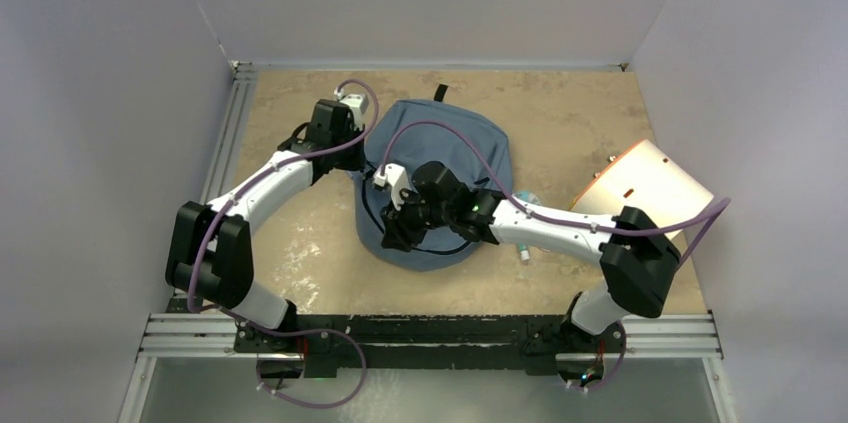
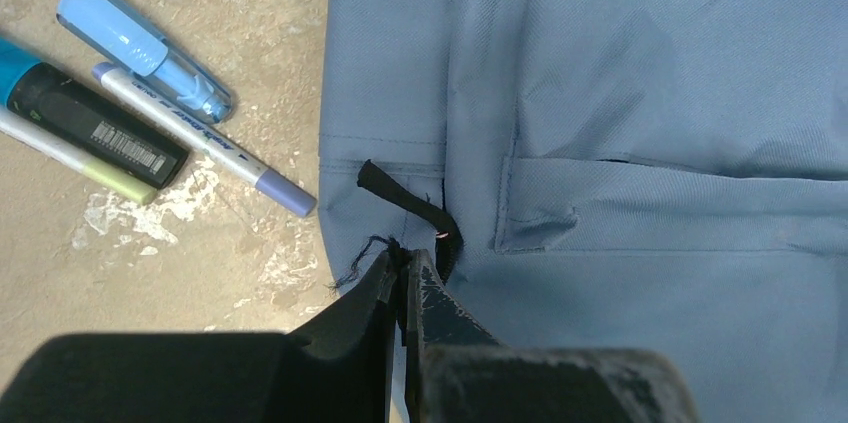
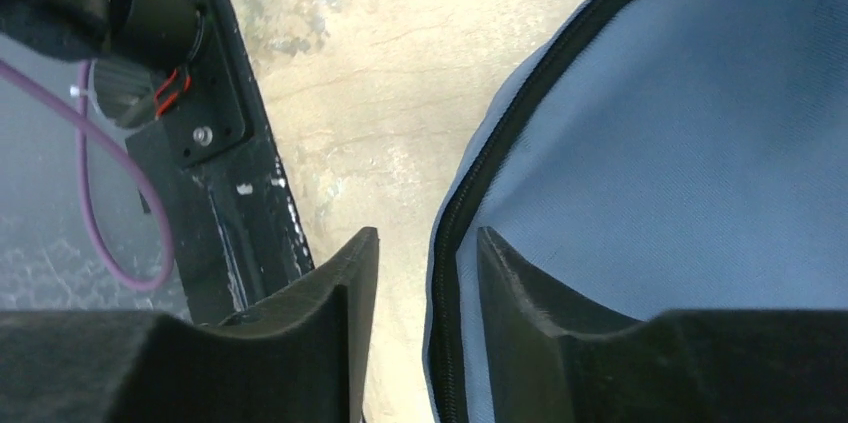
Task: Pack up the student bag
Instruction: Zip the student bag at the center of the board.
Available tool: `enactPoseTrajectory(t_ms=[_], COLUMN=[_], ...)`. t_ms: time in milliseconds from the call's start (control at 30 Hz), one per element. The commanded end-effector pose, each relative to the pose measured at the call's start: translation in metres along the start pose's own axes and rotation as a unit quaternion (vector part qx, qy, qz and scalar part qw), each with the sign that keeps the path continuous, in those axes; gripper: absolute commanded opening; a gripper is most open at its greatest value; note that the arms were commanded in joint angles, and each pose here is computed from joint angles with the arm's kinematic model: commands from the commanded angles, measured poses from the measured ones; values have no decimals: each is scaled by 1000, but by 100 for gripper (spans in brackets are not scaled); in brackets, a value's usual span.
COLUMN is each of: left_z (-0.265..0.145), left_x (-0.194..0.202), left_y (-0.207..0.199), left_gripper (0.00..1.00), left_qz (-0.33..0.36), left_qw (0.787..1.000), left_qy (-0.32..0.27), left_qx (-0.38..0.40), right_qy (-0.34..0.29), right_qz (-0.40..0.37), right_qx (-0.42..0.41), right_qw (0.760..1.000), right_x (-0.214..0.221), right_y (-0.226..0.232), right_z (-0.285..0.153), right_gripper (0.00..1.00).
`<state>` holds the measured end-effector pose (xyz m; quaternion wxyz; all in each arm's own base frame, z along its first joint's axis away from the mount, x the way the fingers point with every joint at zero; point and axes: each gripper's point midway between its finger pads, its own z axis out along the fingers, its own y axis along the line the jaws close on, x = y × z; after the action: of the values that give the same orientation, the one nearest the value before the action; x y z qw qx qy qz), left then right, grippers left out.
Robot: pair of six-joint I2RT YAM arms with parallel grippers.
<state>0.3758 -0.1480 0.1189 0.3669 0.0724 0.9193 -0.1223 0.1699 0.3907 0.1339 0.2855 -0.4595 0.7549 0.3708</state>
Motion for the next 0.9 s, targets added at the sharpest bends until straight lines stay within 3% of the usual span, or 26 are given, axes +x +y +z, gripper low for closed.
enactPoseTrajectory(t_ms=[0, 167, 200, 300, 633, 867], left_z=[-6, -8, -8, -8, -9, -11], left_x=[-39, -40, -40, -39, -40, -42], left_y=[-7, -7, -8, -8, -12, -16], left_gripper=[0, 0, 0, 0, 0, 0], left_qz=[15, 16, 16, 16, 16, 15], left_qw=[998, 998, 998, 998, 998, 997], left_qy=[-61, -63, -63, -63, -63, -69], left_qx=[5, 5, 5, 6, 14, 24], right_qy=[-77, -135, -146, -153, -123, -108], right_qz=[98, 173, 187, 214, 220, 206], right_qx=[47, 44, 49, 71, 144, 158], right_qw=[991, 975, 970, 962, 957, 960], right_x=[-42, -71, -76, -85, -76, -61], right_y=[-4, -6, -8, -19, -53, -60], right_z=[-3, 7, 9, 19, 47, 51], right_gripper=[47, 54, 62, 65, 62, 46])
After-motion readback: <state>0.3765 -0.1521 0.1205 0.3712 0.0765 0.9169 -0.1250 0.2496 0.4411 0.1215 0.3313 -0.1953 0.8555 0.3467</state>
